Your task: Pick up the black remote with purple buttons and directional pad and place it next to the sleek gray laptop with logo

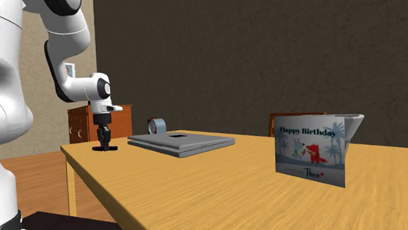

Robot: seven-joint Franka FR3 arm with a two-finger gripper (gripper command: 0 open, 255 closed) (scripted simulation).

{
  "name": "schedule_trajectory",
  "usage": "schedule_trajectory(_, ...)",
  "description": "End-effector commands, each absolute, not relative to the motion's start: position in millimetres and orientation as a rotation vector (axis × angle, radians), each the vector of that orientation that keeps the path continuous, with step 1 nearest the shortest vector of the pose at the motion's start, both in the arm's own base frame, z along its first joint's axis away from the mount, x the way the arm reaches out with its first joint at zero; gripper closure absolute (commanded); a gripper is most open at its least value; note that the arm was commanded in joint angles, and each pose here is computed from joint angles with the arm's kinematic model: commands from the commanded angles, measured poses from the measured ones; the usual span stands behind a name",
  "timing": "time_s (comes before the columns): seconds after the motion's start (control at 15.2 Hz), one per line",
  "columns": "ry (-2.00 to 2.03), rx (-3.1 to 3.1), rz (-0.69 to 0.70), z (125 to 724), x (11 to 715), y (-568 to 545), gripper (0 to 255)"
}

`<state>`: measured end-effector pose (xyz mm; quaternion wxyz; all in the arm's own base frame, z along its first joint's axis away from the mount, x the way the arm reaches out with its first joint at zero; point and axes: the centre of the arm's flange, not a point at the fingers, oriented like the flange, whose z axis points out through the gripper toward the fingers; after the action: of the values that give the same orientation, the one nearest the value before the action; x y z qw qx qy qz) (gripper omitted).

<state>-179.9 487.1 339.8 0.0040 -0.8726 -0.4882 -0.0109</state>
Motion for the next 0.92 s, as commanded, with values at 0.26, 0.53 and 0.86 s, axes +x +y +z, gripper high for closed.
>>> schedule_trajectory(0.26,-1.53,-2.734,-0.034,339.6,-180.0,487.1,0)
schedule_trajectory(0.53,-1.53,-2.734,-0.034,339.6,-180.0,487.1,0)
schedule_trajectory(0.86,-1.53,-2.734,-0.034,389.5,-180.8,486.2,0)
